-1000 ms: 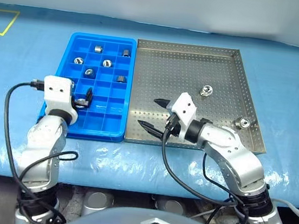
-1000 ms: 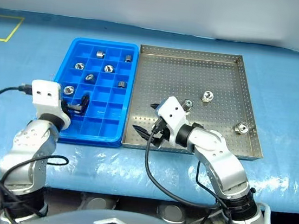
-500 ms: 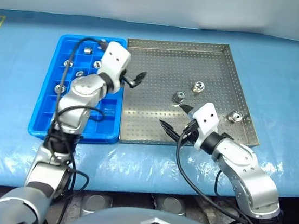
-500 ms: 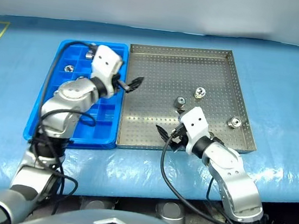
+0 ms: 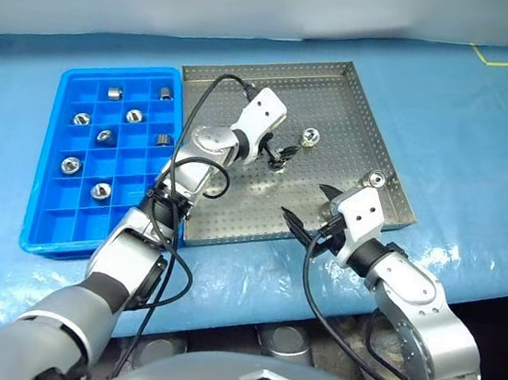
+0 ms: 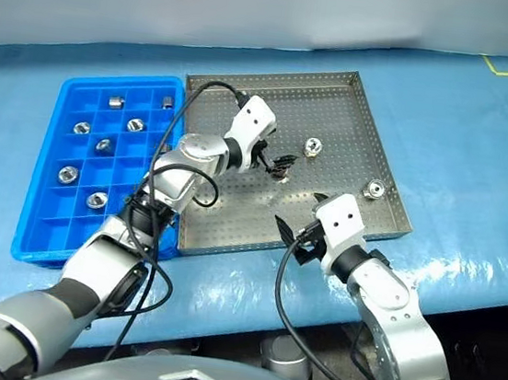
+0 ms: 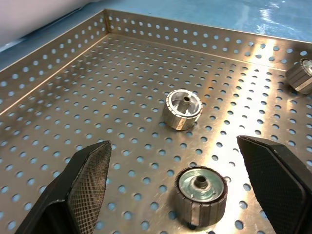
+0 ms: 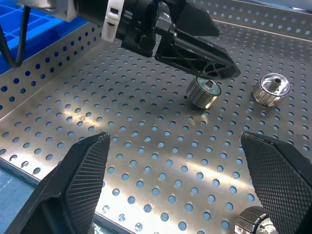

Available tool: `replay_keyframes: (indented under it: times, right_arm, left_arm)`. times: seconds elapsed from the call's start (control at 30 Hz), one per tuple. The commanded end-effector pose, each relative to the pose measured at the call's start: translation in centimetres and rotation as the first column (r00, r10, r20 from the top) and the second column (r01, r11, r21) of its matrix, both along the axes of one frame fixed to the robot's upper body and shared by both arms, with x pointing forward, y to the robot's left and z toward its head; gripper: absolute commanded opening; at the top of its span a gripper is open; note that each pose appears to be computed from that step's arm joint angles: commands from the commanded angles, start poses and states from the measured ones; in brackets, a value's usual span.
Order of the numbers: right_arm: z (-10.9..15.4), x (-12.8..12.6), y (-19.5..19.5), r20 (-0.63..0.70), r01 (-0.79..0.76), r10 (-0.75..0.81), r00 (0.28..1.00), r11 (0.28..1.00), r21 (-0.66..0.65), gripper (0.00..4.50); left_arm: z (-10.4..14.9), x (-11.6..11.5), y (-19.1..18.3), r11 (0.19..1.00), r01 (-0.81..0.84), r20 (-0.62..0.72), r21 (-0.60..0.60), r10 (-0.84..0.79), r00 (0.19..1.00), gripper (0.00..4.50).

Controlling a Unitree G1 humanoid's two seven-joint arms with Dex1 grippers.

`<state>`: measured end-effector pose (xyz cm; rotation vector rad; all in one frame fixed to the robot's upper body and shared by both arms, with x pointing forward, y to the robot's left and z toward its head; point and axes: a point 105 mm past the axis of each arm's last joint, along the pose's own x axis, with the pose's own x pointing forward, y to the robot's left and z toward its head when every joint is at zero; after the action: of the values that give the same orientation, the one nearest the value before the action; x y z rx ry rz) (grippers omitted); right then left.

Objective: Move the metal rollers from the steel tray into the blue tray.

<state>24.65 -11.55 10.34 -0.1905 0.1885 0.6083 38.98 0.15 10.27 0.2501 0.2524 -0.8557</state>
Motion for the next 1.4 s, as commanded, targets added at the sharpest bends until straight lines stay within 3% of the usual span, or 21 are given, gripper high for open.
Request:
replay_keyframes:
  times: [0.03, 0.2, 0.33, 0.5, 0.73, 0.9, 1.1, 1.4]
  right_arm:
    - [1.6, 0.0, 0.5, 0.074, -0.014, 0.013, 0.997, 1.000, 0.017, 4.50]
    - [1.8, 0.3, 0.9, 0.083, -0.033, 0.031, 0.996, 0.999, 0.021, 4.50]
    - [1.9, 0.4, 1.2, 0.084, -0.053, 0.051, 0.995, 0.998, 0.019, 4.50]
    - [2.0, 0.5, 1.9, 0.086, -0.089, 0.087, 0.992, 0.996, 0.028, 4.50]
    - [2.3, 0.9, 3.1, 0.092, -0.155, 0.152, 0.984, 0.988, 0.028, 4.50]
    - [2.8, 1.1, 4.2, 0.107, -0.219, 0.215, 0.971, 0.975, 0.029, 4.50]
    - [3.2, 1.3, 6.5, 0.111, -0.355, 0.350, 0.930, 0.935, 0.025, 4.50]
    - [3.9, 1.5, 10.6, 0.122, -0.573, 0.567, 0.815, 0.819, 0.020, 4.50]
  left_arm:
    - [0.0, 0.0, -0.6, 0.999, 0.031, 0.026, 0.042, -0.032, 0.999, 4.48]
    - [-2.4, -0.2, -0.2, 0.992, 0.017, -0.017, 0.125, -0.015, 1.000, 4.31]
    - [-2.5, -0.4, -0.1, 0.996, -0.003, -0.032, 0.090, 0.006, 0.999, 3.27]
    - [0.2, -0.9, 0.6, 0.997, -0.041, 0.002, -0.065, 0.041, 0.999, 1.66]
    - [5.6, -1.6, 5.4, 0.931, -0.222, 0.099, -0.290, 0.259, 0.961, 1.66]
    - [8.4, -3.2, 11.2, 0.833, -0.407, 0.203, -0.375, 0.503, 0.840, 1.66]
    - [7.6, -6.9, 17.5, 0.680, -0.628, 0.212, -0.379, 0.724, 0.657, 1.66]
    - [3.9, -13.5, 21.7, 0.546, -0.804, 0.181, -0.236, 0.838, 0.515, 1.66]
